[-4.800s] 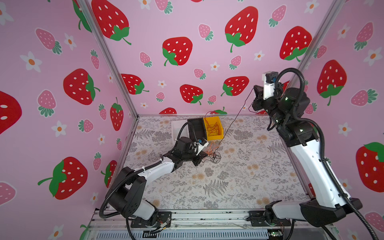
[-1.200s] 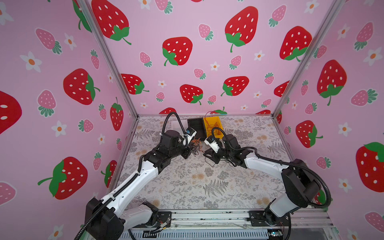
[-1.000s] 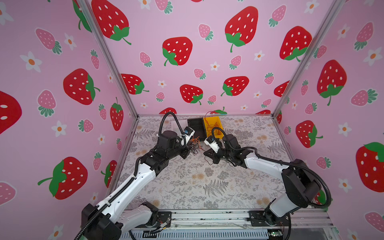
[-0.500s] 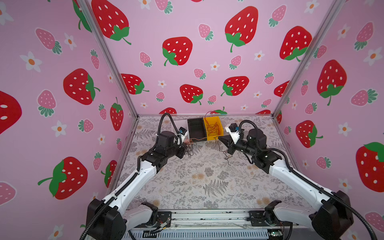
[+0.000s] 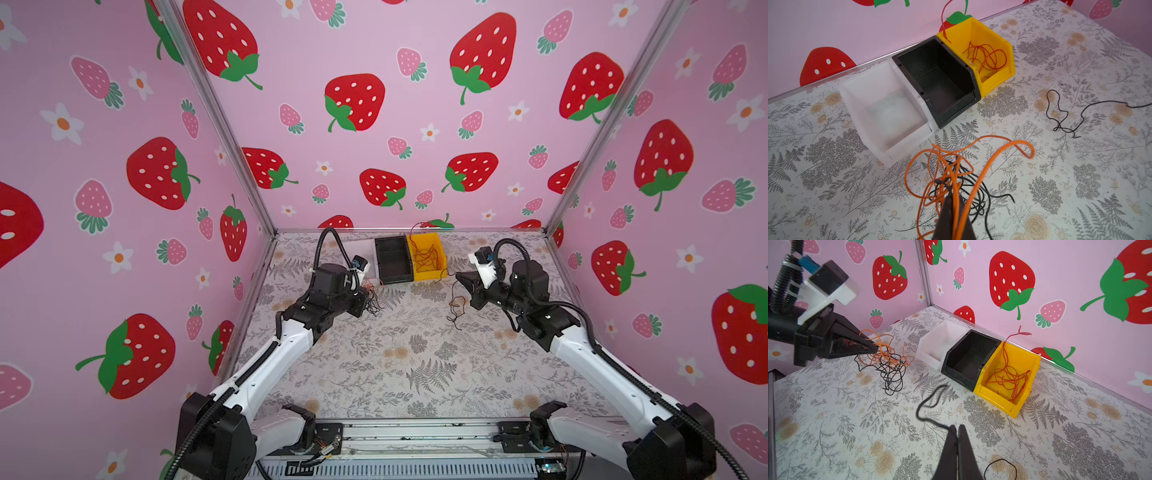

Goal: Untangle the cables

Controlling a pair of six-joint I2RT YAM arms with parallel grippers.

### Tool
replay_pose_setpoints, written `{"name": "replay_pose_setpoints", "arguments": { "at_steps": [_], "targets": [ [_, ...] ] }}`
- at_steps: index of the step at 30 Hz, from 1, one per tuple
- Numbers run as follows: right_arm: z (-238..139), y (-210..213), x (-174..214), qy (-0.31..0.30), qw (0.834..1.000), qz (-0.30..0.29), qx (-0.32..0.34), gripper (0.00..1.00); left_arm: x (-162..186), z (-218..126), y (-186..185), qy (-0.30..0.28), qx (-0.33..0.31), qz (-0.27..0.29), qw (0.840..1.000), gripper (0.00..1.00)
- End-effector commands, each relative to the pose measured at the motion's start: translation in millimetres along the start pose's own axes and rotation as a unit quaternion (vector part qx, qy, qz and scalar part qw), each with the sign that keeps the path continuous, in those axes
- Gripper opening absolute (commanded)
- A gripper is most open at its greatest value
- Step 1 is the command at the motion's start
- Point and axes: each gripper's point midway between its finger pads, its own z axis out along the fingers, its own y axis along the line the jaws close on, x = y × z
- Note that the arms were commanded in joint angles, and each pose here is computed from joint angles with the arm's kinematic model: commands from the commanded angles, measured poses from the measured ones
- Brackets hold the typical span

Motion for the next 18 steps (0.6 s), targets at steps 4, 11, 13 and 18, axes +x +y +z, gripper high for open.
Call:
{"name": "replay_pose_setpoints", "arguments": {
  "at_steps": [4,11,13,18],
  "targets": [
    [3,-27,15,0.042,0.997,0.012,0.059,0.0,5,-1,0,0.006,0.003,-0.006,1.0,0.0],
    [17,-26,22,0.057,0.997,0.041,0.042,0.0,6,0,-24,0.002,0.069,-0.003,0.998,0.0],
    [17,-24,9,0.045,0.998,0.035,0.037,0.0,12,4,-31,0.011,0.084,-0.001,0.996,0.0],
    [19,-7,-31,0.025,0.999,0.007,0.022,0.0,29,16,-34,0.035,0.087,-0.004,0.996,0.0]
  ]
}}
